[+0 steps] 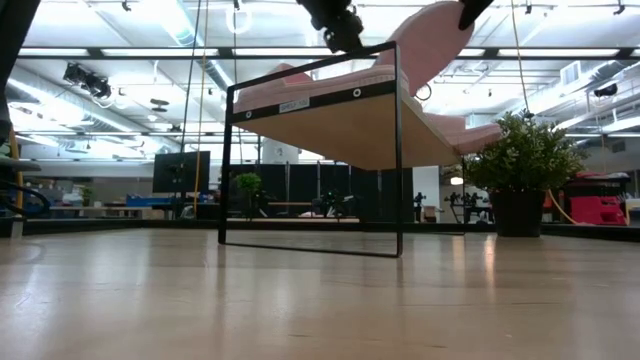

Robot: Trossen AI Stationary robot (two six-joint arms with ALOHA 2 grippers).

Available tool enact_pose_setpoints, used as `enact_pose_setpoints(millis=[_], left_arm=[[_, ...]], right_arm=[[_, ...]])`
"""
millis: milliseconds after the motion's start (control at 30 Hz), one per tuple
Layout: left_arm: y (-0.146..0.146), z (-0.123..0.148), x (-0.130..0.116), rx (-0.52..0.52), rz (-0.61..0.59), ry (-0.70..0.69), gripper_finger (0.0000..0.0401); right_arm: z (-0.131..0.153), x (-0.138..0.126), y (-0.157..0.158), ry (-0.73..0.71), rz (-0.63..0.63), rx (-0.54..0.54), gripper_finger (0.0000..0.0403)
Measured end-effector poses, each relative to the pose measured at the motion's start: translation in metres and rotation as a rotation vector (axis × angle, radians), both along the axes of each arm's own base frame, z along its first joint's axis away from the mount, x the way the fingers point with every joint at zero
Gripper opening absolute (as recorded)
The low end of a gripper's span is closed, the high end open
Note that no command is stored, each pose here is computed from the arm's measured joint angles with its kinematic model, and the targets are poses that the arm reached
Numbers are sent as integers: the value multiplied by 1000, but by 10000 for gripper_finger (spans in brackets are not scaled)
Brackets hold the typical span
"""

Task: Pick and place slides into the shelf
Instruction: Put the pink slide on the shelf

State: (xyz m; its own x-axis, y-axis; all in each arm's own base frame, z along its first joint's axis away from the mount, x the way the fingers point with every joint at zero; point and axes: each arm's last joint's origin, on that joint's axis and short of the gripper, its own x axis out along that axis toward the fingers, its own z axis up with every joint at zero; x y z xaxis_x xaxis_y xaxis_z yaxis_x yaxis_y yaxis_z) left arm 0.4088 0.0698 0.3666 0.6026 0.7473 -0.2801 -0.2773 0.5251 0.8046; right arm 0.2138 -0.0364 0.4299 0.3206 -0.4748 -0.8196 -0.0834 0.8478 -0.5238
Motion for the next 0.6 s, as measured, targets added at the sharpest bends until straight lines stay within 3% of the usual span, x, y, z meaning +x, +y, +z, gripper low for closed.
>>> enact_pose_setpoints(millis=[300,600], left_arm=[[16,33,-40,-126,107,-154,235],[20,73,-84,-182,165,-340,233]], right_arm=[[0,1,1,14,60,2,39],[-1,3,2,-34,50,118,39]])
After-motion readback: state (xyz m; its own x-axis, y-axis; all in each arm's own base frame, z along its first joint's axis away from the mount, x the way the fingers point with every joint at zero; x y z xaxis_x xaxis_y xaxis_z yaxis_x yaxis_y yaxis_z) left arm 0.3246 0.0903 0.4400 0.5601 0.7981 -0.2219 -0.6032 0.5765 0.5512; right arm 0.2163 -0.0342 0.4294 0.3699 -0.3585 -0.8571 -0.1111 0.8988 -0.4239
